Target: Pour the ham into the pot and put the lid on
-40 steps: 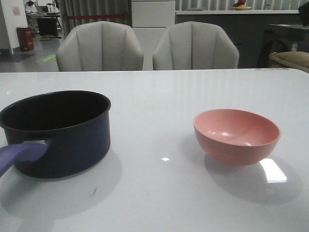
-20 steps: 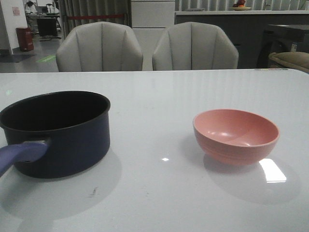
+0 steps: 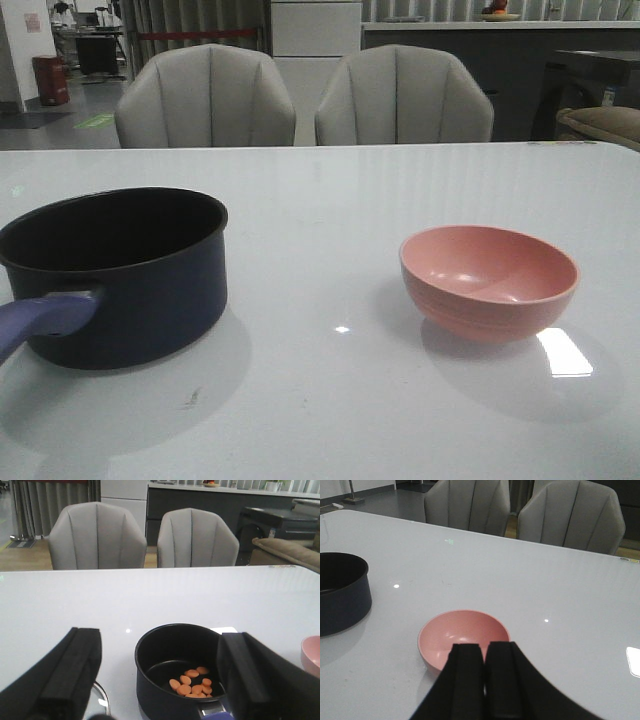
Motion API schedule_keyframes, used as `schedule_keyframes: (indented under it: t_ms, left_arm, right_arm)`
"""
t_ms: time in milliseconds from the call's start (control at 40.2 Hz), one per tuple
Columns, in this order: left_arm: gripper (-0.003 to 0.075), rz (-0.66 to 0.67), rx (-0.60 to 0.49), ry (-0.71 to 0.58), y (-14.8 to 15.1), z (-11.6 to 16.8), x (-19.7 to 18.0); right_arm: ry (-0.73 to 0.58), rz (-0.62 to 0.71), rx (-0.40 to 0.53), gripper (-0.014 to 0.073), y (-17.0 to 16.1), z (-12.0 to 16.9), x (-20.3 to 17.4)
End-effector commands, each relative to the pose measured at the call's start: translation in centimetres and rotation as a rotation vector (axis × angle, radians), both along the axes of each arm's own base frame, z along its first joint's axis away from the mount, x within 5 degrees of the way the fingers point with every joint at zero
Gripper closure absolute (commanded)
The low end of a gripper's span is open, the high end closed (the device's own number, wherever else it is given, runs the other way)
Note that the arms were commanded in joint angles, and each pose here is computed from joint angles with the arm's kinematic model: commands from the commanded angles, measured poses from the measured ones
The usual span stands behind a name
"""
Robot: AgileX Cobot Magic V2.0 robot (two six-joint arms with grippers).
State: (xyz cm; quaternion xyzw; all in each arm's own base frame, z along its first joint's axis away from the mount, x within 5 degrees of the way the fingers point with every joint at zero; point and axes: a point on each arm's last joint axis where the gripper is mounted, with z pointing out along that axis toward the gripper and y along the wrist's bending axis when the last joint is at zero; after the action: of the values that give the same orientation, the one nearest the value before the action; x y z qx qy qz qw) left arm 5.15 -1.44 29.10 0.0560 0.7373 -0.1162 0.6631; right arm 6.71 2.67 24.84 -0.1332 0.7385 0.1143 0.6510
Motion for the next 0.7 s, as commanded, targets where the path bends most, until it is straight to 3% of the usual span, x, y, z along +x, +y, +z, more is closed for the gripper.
schedule_keyframes:
  t_ms: [0, 174, 398, 672]
  left_arm:
    - [0.0155, 0.002, 0.011, -0.034, -0.1, 2.4, 0.7]
    - [0.0072, 0.002, 0.043, 0.079, -0.6, 4.2, 3.1]
    - [0.0071, 0.101, 0.037, 0.266, -0.4, 5.4, 7.3]
    - [0.0074, 0.295, 0.018, 0.542, 2.6, 4.9, 13.0]
  right_arm:
    - [-0.090, -0.038, 0.024, 0.0445, -0.3, 1.5, 0.2]
    - [-0.090, -0.038, 0.024, 0.0445, -0.3, 1.5, 0.2]
    - [-0.090, -0.038, 0.024, 0.0445, -0.3, 1.5, 0.2]
    - [-0.091, -0.038, 0.024, 0.0445, -0.3, 1.5, 0.2]
